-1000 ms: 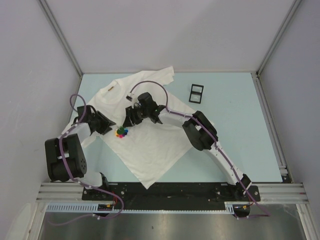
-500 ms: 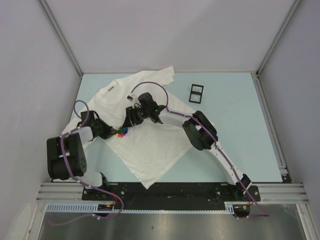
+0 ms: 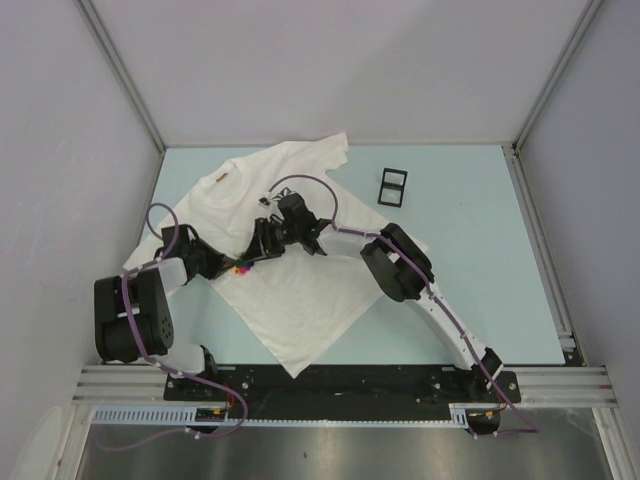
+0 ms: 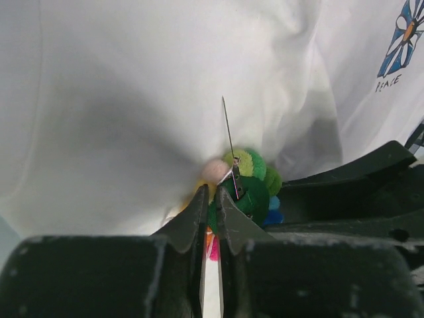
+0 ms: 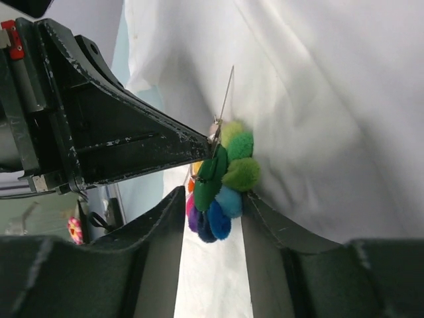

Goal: Remove the brooch from the garment

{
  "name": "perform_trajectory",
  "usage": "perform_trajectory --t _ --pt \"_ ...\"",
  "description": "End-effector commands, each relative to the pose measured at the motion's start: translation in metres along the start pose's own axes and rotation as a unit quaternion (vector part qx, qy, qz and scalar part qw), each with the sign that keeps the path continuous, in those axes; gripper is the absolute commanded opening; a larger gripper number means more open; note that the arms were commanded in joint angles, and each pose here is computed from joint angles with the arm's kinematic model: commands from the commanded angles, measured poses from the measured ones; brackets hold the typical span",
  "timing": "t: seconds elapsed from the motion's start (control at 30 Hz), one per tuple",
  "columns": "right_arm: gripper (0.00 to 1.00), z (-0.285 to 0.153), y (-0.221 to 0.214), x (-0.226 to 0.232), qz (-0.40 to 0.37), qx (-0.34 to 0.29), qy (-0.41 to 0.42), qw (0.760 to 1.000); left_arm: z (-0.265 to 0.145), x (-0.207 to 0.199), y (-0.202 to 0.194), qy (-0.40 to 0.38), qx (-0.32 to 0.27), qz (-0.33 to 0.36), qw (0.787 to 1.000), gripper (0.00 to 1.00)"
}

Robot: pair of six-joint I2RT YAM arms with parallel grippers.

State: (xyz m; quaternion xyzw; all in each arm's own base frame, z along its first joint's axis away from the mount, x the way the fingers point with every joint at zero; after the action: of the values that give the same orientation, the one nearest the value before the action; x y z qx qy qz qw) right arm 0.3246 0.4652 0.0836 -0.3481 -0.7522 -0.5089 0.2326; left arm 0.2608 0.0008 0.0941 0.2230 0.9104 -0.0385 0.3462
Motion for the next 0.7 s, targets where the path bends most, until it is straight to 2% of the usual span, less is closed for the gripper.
perform_trajectory --t 0.0,0.17,0.27,0.3,0.4,0.57,0.63,0.67 --pt "0.4 -0.002 0.01 0.011 0.026 -0.042 0.029 0.998 -0.001 0.016 -0.013 0.035 0.021 -0.006 0.999 0.11" --pt "0.16 -0.003 0.01 -0.002 0.033 -0.047 0.037 0.998 -0.015 0.008 -0.015 0.008 0.017 0.007 1.0 0.14" --pt "0.02 -0.011 0.018 -0.001 0.015 -0.055 0.044 0.997 -0.033 -0.002 -0.015 -0.013 -0.001 0.033 0.999 0.23" --pt "0.0 -0.015 0.018 -0.002 0.012 -0.055 0.043 0.997 -0.039 -0.007 -0.013 -0.02 -0.011 0.047 0.999 0.33" --pt "0.0 -0.027 0.03 0.002 -0.01 -0.055 0.052 0.997 -0.072 -0.027 -0.015 -0.079 -0.033 0.094 0.992 0.49" --pt "0.0 -0.059 0.043 0.008 -0.007 -0.037 0.077 0.996 -0.123 -0.058 -0.028 -0.152 -0.036 0.182 0.971 0.59" --pt "0.0 -0.08 0.04 0.017 -0.008 -0.011 0.087 0.996 -0.147 -0.073 -0.037 -0.189 -0.051 0.233 0.953 0.61" --pt "0.0 -0.095 0.046 0.031 -0.033 -0.014 0.095 0.995 -0.152 -0.077 -0.042 -0.2 -0.052 0.261 0.943 0.62"
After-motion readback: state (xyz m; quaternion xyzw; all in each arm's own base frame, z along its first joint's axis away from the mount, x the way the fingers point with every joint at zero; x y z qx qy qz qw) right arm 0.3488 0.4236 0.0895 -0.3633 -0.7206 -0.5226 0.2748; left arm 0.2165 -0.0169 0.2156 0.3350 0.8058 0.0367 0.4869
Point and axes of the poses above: each gripper's point midway between its finger pads, its own z axis out along the fingers, its own x axis along the line the jaws close on, y = z × x, the point moved 10 cm from there along -z, back along the fingers, and after that the axes turned 12 degrees about -z, right-handed, at the moved point
